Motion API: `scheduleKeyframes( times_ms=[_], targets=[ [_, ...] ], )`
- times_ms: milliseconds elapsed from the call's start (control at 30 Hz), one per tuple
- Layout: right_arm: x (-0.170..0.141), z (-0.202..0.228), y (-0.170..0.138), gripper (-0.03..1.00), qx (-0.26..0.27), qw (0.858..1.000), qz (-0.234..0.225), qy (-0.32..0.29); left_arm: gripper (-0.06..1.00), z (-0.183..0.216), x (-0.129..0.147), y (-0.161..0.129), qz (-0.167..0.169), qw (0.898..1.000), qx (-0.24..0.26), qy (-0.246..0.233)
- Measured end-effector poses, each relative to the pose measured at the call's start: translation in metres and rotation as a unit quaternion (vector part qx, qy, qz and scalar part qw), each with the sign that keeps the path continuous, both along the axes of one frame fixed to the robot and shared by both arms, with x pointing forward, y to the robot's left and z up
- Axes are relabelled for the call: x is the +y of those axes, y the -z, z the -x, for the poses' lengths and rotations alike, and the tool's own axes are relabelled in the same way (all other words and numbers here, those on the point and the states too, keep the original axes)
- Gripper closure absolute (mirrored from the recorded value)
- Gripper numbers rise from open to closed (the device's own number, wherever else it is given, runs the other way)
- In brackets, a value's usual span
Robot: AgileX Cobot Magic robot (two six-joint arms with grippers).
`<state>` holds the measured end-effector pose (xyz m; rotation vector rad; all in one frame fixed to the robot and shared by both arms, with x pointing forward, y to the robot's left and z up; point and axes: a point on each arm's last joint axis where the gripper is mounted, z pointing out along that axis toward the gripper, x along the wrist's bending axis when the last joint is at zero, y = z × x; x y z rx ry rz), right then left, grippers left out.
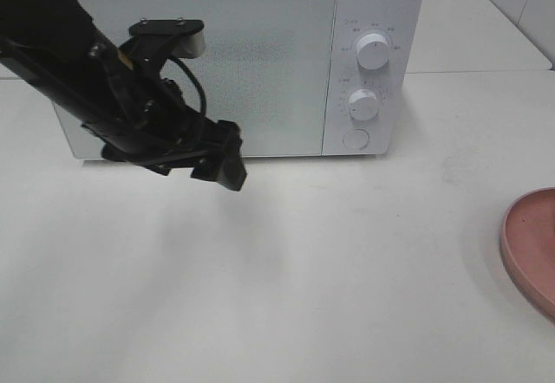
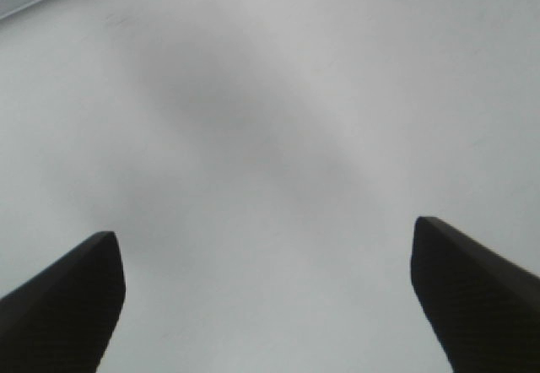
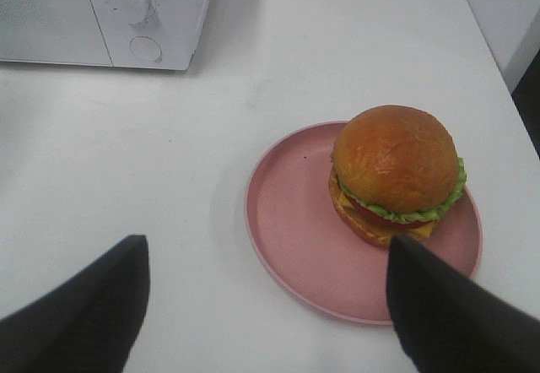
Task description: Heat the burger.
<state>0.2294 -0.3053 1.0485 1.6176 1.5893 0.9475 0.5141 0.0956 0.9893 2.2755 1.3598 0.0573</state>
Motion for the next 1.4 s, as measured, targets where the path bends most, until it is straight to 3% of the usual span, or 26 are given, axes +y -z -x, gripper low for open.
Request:
scheduleKeyframes(
  times_ms=[33, 67, 133, 200, 300, 500, 567, 833, 1000, 1233, 1400],
  targets=[
    [0.0, 0.0, 0.0, 0.22, 0.0, 1.0, 0.0, 0.0, 0.11, 0.0, 0.0, 0.0, 0.0, 1.0, 0.0, 0.0],
    [0.0, 0.0, 0.0, 0.22, 0.0, 1.0, 0.0, 0.0, 0.11, 0.003, 0.01, -0.005, -0.036, 0.999, 0.007, -0.005],
    [0.0, 0.0, 0.0, 0.22, 0.0, 1.0, 0.0, 0.0, 0.11, 0.005, 0.015, -0.009, -0.049, 0.999, 0.01, -0.007],
    [0.0, 0.0, 0.0, 0.22, 0.0, 1.0, 0.0, 0.0, 0.11, 0.012, 0.026, -0.019, -0.086, 0.996, 0.009, -0.004],
    [0.0, 0.0, 0.0, 0.22, 0.0, 1.0, 0.0, 0.0, 0.11, 0.016, 0.035, -0.03, -0.108, 0.994, 0.0, -0.001],
    [0.0, 0.0, 0.0, 0.22, 0.0, 1.0, 0.0, 0.0, 0.11, 0.013, 0.06, -0.043, -0.107, 0.993, 0.002, -0.04],
    [0.0, 0.0, 0.0, 0.22, 0.0, 1.0, 0.0, 0.0, 0.11, 0.008, 0.086, -0.049, -0.105, 0.992, 0.007, -0.075],
    [0.0, 0.0, 0.0, 0.22, 0.0, 1.0, 0.0, 0.0, 0.11, 0.023, 0.141, -0.064, -0.107, 0.984, 0.03, -0.141],
    [0.0, 0.0, 0.0, 0.22, 0.0, 1.0, 0.0, 0.0, 0.11, 0.041, 0.155, -0.067, -0.11, 0.982, 0.035, -0.151],
    [0.0, 0.0, 0.0, 0.22, 0.0, 1.0, 0.0, 0.0, 0.11, 0.096, 0.168, -0.056, -0.112, 0.981, 0.05, -0.149],
    [0.0, 0.0, 0.0, 0.22, 0.0, 1.0, 0.0, 0.0, 0.11, 0.132, 0.174, -0.051, -0.103, 0.983, 0.032, -0.151]
  ],
)
